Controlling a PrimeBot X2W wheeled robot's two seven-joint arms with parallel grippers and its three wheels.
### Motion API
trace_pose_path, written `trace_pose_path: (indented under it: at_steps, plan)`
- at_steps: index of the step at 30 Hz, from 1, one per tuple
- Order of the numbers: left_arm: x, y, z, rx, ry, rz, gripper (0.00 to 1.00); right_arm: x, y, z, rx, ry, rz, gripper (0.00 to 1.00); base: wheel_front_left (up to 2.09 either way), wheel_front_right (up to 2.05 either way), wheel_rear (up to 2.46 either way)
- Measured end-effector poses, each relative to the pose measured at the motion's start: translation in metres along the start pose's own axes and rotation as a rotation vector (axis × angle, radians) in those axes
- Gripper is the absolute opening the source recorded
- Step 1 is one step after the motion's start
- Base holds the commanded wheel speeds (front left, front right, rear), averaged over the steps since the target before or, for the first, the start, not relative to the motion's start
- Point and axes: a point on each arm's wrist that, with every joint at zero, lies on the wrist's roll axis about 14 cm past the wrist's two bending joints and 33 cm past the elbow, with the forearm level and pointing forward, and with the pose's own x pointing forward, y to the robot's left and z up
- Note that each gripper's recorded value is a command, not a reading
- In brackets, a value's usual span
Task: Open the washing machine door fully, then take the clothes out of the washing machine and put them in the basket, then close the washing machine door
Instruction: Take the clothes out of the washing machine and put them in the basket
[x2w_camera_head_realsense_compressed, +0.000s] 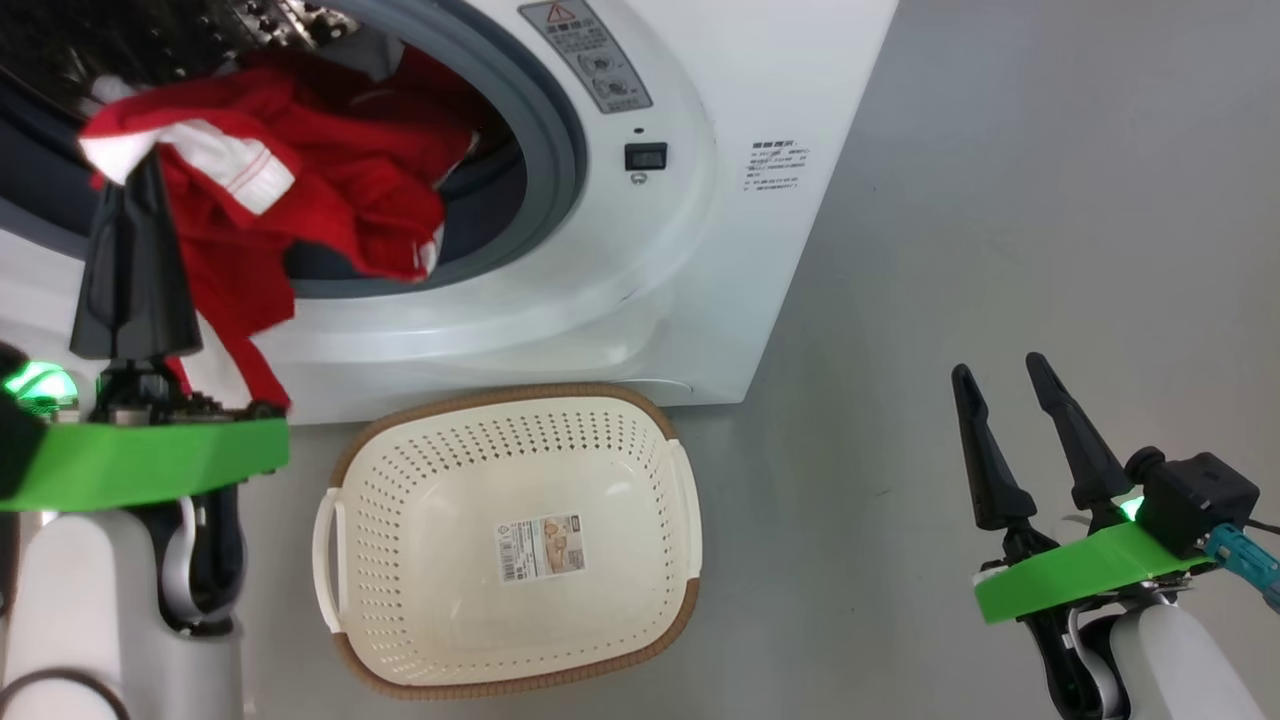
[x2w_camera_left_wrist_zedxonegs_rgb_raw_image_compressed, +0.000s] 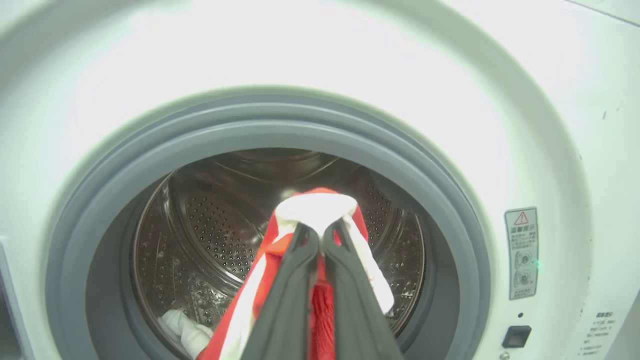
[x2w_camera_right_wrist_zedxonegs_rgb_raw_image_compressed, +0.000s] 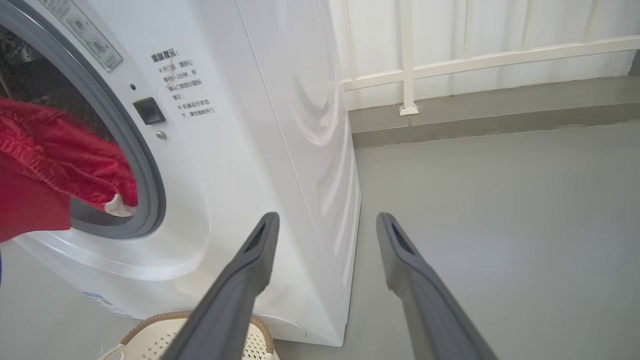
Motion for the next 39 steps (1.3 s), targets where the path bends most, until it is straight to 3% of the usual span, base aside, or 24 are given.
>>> trace_pose_path:
  at_steps: [10,15,39]
  plan:
    - [-0.010,-0.009,0.039,0.005,-0.127,-0.024,0.00,0.000,-0.001,-0.010,0.004,0.025,-0.003,1.00,0.00,0.00,0.00]
    - [-0.019,-0.012,0.026,0.015,-0.083,-0.035,0.00,0.001,0.000,-0.013,0.007,0.034,0.000,1.00,0.00,0.00,0.00]
    - [-0.114,-0.020,-0.183,-0.071,0.596,-0.024,0.00,0.016,-0.009,-0.033,0.012,0.072,-0.015,1.00,0.00,0.00,0.00]
